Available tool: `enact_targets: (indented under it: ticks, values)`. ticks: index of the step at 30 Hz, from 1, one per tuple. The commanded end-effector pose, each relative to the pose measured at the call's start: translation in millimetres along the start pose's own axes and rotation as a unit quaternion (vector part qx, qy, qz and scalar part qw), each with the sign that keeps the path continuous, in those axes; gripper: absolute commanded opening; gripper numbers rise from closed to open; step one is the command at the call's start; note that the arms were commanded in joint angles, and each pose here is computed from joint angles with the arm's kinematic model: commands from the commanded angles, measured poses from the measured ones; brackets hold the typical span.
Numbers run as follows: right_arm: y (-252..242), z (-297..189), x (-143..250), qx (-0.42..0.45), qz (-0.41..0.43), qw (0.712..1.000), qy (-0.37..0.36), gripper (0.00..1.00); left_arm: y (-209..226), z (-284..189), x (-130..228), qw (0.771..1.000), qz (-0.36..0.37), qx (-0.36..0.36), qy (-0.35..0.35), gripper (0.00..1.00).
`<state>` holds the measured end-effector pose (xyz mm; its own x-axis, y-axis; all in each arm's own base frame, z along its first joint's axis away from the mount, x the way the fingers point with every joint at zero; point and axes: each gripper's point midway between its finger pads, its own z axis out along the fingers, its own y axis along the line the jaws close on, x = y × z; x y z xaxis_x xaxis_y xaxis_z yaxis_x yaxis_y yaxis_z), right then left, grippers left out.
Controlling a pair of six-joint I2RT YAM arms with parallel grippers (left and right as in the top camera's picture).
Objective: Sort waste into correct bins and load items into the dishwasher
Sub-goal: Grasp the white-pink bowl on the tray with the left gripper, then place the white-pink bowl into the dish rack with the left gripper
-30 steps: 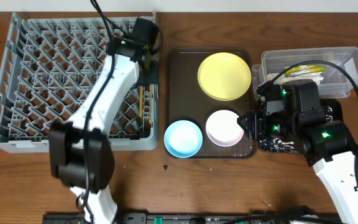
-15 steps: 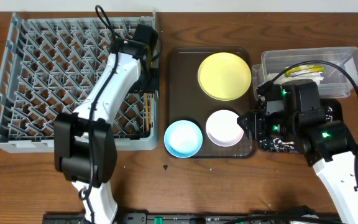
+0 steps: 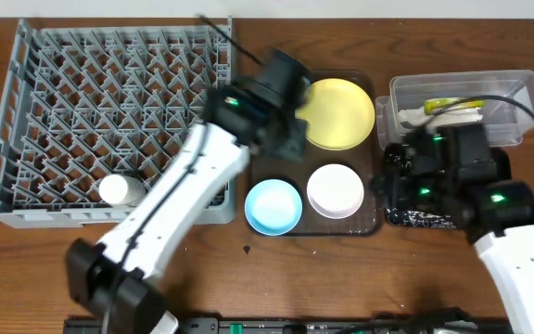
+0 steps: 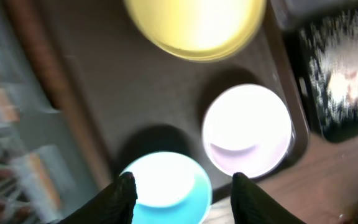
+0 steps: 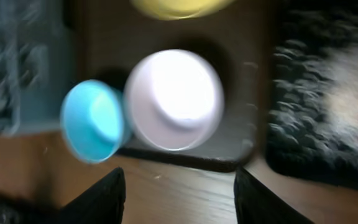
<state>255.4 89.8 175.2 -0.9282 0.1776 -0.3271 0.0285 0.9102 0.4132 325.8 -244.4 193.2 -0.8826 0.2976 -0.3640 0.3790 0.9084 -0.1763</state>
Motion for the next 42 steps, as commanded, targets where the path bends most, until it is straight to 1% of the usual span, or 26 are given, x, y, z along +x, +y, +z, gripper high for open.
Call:
enact_targets:
  ticks: [1,3,6,8,9,12,15,16,18,20,21,25,28,30,32,34,35,36,37,38,40,42]
  values:
    - [-38,-18,-12,0.038,0.093,0.994,-0.033,0.56,-9,41,19,0.998,0.019,-0.002,0.053,0.50]
    - [-61,-27,-14,0.055,0.132,0.989,-0.044,0.57,-13,56,23,0.997,0.016,0.000,0.069,0.51]
    - [-84,-36,-16,0.071,0.178,0.980,-0.060,0.62,-19,80,31,0.995,0.016,0.015,0.099,0.51]
    - [-101,-44,-17,0.082,0.209,0.972,-0.072,0.76,-24,102,39,0.992,0.012,0.030,0.125,0.51]
    - [-104,-45,-18,0.084,0.215,0.970,-0.075,0.81,-25,109,41,0.991,0.012,0.034,0.132,0.51]
    - [-106,-46,-17,0.085,0.218,0.969,-0.075,0.85,-38,137,49,0.985,0.024,0.071,0.154,0.50]
    - [-106,-46,-17,0.085,0.218,0.969,-0.075,0.86,-36,156,57,0.982,0.022,0.069,0.173,0.49]
    - [-106,-46,-17,0.085,0.218,0.969,-0.075,0.86,-34,167,65,0.979,0.018,0.068,0.190,0.42]
    - [-106,-46,-17,0.085,0.218,0.969,-0.075,0.86,-33,175,72,0.977,0.015,0.069,0.204,0.35]
    - [-106,-46,-17,0.085,0.218,0.969,-0.075,0.86,-31,182,77,0.975,0.013,0.066,0.213,0.20]
    - [-106,-46,-17,0.085,0.218,0.969,-0.075,0.86,-31,182,77,0.974,0.012,0.065,0.215,0.09]
    - [-106,-46,-17,0.085,0.218,0.969,-0.075,0.86,-33,167,67,0.977,0.010,0.068,0.201,0.08]
    - [-106,-46,-17,0.085,0.218,0.969,-0.075,0.86,-29,135,43,0.985,0.011,0.050,0.165,0.07]
    - [-106,-46,-17,0.085,0.218,0.969,-0.076,0.86,-15,102,21,0.993,0.017,0.008,0.115,0.08]
    - [-106,-46,-18,0.085,0.217,0.969,-0.077,0.86,8,66,1,0.997,0.019,-0.050,0.059,0.08]
    - [-106,-46,-19,0.085,0.216,0.969,-0.078,0.86,37,30,-14,0.993,0.015,-0.121,0.008,0.07]
    - [-106,-46,-19,0.085,0.216,0.969,-0.079,0.86,57,9,-20,0.985,0.010,-0.168,-0.019,0.08]
    - [-106,-46,-20,0.085,0.215,0.969,-0.081,0.86,86,-22,-26,0.970,0.000,-0.239,-0.050,0.08]
    - [-106,-46,-21,0.084,0.215,0.970,-0.082,0.86,103,-39,-27,0.958,-0.006,-0.281,-0.063,0.07]
    - [-106,-46,-21,0.084,0.215,0.970,-0.083,0.86,124,-58,-27,0.939,-0.012,-0.334,-0.073,0.07]
    - [-106,-46,-22,0.084,0.214,0.970,-0.084,0.86,153,-82,-24,0.907,-0.017,-0.414,-0.075,0.07]
    - [-106,-46,-23,0.084,0.213,0.970,-0.086,0.86,182,-104,-18,0.863,-0.016,-0.500,-0.065,0.07]
